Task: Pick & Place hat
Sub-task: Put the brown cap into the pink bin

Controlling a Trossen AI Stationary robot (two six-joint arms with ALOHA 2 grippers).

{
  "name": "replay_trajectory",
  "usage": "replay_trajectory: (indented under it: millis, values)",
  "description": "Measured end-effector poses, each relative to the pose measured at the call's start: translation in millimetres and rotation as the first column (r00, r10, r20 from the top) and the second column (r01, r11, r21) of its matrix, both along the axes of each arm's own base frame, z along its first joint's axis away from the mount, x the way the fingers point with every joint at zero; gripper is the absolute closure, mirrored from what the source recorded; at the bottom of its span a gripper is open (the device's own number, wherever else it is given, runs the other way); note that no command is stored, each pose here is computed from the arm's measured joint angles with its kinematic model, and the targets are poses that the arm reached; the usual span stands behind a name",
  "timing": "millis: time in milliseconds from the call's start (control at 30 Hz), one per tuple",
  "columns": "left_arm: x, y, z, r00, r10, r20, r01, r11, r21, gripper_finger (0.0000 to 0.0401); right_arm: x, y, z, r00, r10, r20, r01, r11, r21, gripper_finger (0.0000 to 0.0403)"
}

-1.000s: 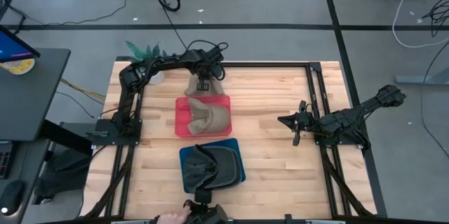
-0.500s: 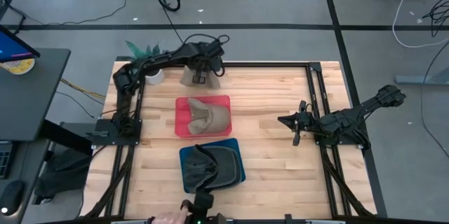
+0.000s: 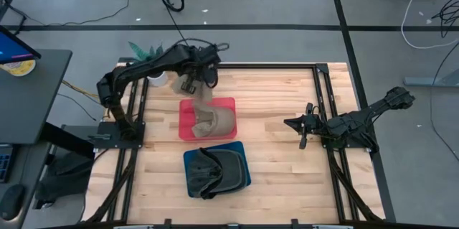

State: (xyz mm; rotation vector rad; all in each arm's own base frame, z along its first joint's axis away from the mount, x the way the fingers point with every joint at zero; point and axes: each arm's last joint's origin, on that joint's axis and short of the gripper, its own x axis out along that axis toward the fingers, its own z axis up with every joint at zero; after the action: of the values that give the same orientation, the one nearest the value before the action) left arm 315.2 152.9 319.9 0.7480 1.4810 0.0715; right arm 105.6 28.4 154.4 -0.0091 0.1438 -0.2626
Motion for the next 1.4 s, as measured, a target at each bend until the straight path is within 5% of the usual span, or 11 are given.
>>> replay_trajectory:
  millis: [200,433,667,1200,1400]
  values:
    - [-2,-44,1,0.977,-0.162,-0.138,0.153,0.986,-0.072,0.0398,0,0,0,1.0,0.0,0.0,0.0,1.0,0.0,0.0378]
    - [13,-94,1,0.928,-0.345,-0.144,0.338,0.938,-0.072,0.0398,0,0,0,1.0,0.0,0.0,0.0,1.0,0.0,0.0378]
    - [18,-134,1,0.776,-0.609,-0.163,0.594,0.793,-0.134,0.0398,0,0,0,1.0,0.0,0.0,0.0,1.0,0.0,0.0378]
    - [30,-140,-5,0.705,-0.686,-0.18,0.684,0.725,-0.084,0.0398,0,0,0,1.0,0.0,0.0,0.0,1.0,0.0,0.0378]
    - [33,-140,-28,0.672,-0.708,-0.215,0.709,0.7,-0.088,0.0398,0,0,0,1.0,0.0,0.0,0.0,1.0,0.0,0.0378]
